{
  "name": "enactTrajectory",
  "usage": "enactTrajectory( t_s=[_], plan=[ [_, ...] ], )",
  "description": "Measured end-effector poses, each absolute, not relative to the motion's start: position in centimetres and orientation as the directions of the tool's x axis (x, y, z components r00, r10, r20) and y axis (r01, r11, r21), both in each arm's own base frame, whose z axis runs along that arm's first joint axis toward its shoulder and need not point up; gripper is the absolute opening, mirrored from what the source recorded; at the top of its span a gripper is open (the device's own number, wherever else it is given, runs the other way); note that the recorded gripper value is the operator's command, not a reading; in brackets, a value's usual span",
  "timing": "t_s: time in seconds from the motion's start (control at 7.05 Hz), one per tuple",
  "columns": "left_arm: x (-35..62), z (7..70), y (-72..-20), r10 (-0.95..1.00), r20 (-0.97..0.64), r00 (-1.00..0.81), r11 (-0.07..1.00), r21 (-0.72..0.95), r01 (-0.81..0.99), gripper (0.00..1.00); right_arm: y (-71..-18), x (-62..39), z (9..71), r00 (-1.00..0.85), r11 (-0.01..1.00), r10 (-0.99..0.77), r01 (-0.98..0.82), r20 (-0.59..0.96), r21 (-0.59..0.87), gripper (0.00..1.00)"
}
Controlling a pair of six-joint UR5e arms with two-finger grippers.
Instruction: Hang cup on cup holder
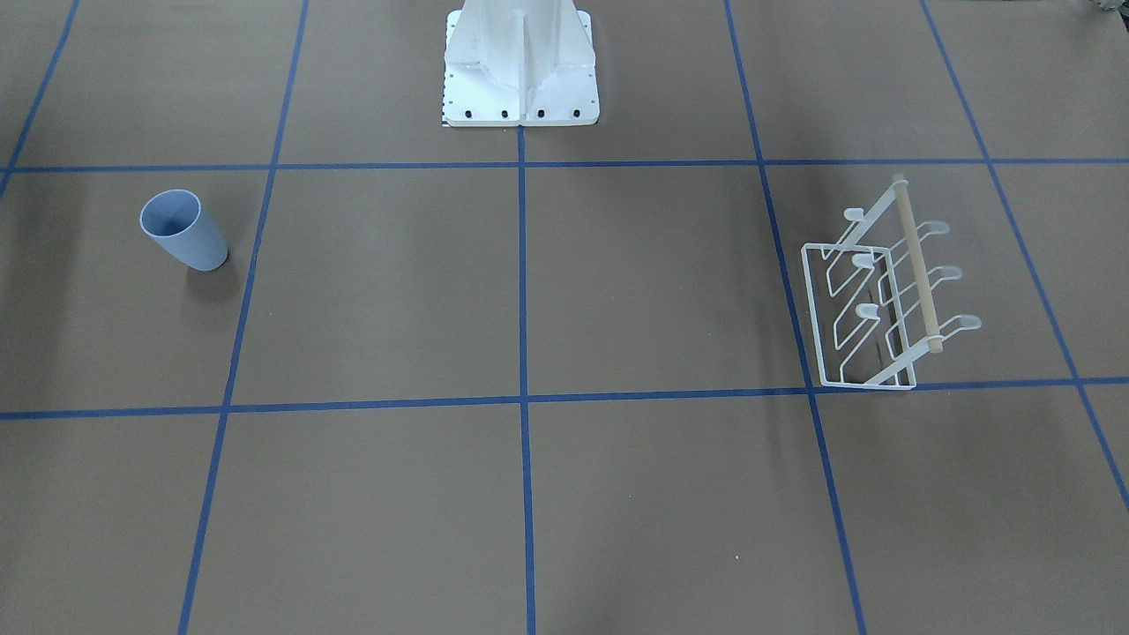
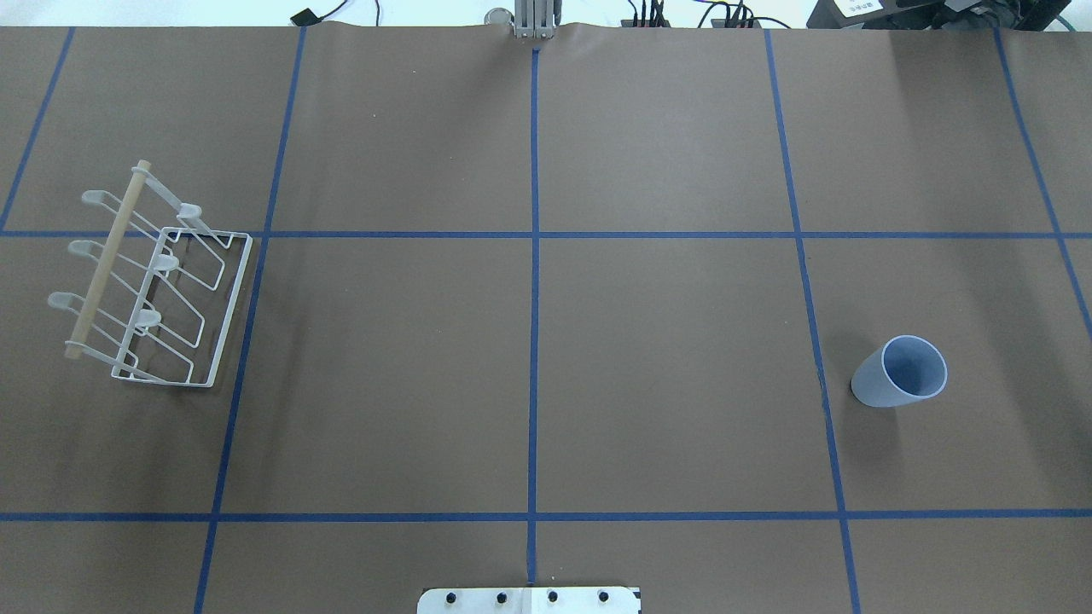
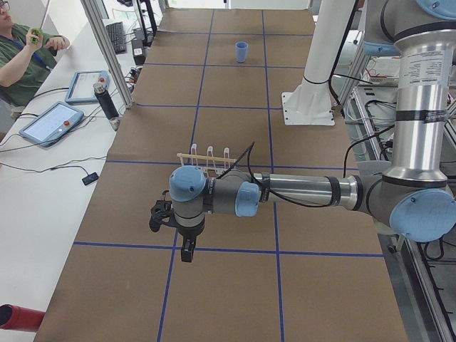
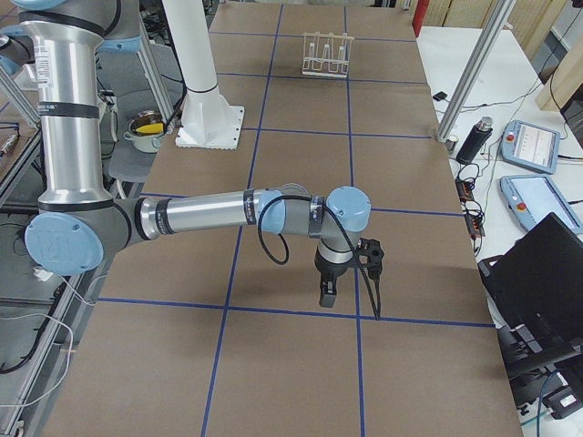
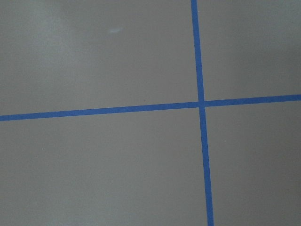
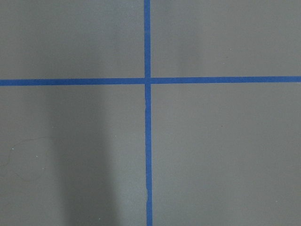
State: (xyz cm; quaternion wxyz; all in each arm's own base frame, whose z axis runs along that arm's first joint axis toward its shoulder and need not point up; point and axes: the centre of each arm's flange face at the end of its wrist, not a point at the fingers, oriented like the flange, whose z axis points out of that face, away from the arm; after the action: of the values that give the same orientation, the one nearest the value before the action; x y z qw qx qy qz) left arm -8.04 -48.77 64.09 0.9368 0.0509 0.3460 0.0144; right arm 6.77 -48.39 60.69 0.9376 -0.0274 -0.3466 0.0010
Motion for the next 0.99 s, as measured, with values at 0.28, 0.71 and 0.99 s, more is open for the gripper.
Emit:
enactTrajectory(
  t_s=[0.28,0.71,0.99],
  plan=[
    [-8.0,64.2,-48.7,0.061,-0.647,0.760,0.995,0.103,0.008,0.99,-48.5,6.8,60.5,0.759,0.999,0.008,0.019,0.651,-0.035,1.00],
    [-8.0,63.1,-48.5,0.073,-0.648,0.758,0.992,0.122,0.009,0.99,-49.4,6.3,58.5,0.748,1.000,-0.022,0.010,0.663,0.022,1.00],
    [-7.7,60.4,-48.1,0.109,-0.662,0.741,0.985,0.171,0.007,0.99,-51.9,2.7,52.3,0.731,0.997,-0.040,-0.019,0.682,0.078,1.00]
  ],
)
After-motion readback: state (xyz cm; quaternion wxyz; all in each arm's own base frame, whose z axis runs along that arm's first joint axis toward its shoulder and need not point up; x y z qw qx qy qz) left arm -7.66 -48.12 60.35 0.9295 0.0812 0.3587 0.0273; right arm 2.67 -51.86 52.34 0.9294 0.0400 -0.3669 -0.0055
